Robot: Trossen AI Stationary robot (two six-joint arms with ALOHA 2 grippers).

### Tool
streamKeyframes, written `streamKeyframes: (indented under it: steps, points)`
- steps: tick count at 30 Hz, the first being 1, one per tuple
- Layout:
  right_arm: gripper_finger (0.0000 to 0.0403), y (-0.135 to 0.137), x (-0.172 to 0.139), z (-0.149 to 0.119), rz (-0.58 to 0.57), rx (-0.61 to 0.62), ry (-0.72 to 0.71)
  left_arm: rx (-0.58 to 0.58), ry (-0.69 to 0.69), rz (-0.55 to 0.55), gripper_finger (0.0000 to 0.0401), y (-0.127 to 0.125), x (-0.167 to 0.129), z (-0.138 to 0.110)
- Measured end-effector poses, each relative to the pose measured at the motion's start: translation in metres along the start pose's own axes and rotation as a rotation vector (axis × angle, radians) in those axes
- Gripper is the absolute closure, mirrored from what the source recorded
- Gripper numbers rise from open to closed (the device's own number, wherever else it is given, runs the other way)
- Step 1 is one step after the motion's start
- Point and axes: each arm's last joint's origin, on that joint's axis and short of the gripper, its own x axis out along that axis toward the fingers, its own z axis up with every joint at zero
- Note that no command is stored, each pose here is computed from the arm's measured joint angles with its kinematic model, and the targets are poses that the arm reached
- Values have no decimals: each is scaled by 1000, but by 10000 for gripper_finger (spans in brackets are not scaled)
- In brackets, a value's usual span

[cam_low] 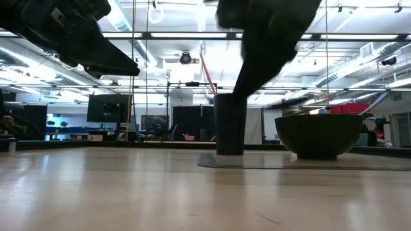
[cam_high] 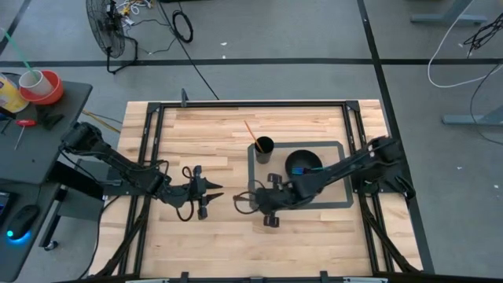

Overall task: Pick & Place Utensil
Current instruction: Put the black spoon into the black bowl

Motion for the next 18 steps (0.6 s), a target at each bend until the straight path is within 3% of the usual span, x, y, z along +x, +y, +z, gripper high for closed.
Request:
streamKeyframes:
  steps: [4, 11, 18]
  points:
    - [392, -2, -43, 2, -65, 77, -73, 1, 1, 0, 286, 0, 0, 0]
    - [389, -21, -110, -17, -349, 336, -168, 3, 4, -2, 286, 0, 0, 0]
    - [390, -40, -137, -40, -574, 629, -238, 4, 4, -2, 286, 0, 0, 0]
